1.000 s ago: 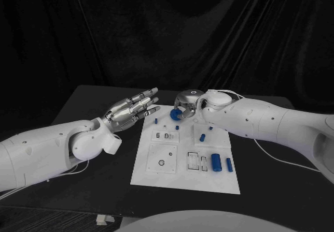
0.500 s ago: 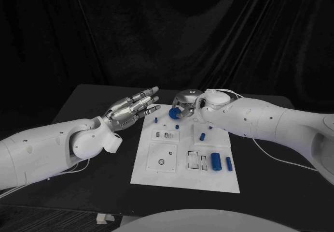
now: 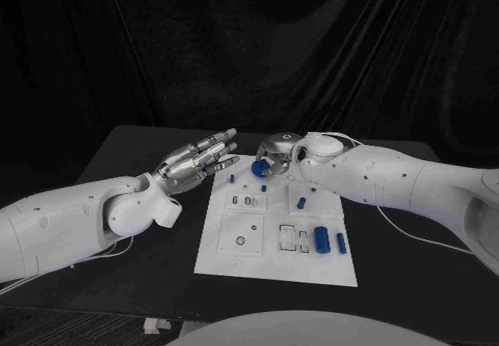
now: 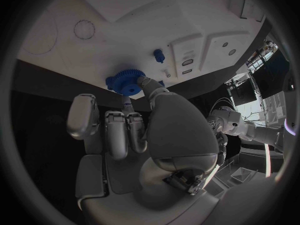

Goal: Assemble the parts on the task board

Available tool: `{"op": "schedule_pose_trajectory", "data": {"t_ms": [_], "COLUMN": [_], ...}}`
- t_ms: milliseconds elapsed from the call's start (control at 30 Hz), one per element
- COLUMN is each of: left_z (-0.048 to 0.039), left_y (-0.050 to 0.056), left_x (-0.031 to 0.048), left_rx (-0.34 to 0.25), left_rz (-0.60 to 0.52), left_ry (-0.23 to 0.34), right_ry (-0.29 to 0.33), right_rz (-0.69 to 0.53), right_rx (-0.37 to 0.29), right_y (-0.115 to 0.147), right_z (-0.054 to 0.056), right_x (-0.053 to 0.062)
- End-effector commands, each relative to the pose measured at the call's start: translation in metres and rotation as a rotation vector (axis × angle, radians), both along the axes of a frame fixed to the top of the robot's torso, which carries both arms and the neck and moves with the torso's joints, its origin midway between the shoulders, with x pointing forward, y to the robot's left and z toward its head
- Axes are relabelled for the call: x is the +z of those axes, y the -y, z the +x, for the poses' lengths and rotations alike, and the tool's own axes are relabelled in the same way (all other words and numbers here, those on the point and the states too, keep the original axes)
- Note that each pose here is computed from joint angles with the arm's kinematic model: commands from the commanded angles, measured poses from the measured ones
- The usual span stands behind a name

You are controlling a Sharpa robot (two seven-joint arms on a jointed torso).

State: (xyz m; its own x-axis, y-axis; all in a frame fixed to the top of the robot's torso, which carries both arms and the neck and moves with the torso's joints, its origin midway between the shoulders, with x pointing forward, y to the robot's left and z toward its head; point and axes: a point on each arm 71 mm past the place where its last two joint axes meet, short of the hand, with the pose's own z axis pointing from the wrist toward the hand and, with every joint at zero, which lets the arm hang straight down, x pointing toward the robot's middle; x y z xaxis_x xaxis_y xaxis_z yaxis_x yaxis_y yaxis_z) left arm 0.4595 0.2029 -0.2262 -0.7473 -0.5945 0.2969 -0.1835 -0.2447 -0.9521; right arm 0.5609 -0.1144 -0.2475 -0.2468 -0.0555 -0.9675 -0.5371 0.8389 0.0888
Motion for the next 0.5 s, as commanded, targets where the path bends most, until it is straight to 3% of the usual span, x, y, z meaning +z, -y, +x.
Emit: {"op": "schedule_pose_trajectory", "data": {"t_ms": [33,500], "left_z": [-0.0005,-0.0004], "left_y": [0.0018,0.0034], "left_x": [0.0006,-0.0001], "left_rx": [-0.01,-0.017], "left_rz": [-0.014,-0.012], "left_ry": [0.001,-0.003], "right_ry": [-0.009,-0.04], "right_rz": [-0.008,-0.008], "right_rx": [0.001,0.016], "right_y": [-0.0008,-0.0047], "right_z": [-0.0019,-0.0063], "right_x": [-0.0023,-0.0051]}}
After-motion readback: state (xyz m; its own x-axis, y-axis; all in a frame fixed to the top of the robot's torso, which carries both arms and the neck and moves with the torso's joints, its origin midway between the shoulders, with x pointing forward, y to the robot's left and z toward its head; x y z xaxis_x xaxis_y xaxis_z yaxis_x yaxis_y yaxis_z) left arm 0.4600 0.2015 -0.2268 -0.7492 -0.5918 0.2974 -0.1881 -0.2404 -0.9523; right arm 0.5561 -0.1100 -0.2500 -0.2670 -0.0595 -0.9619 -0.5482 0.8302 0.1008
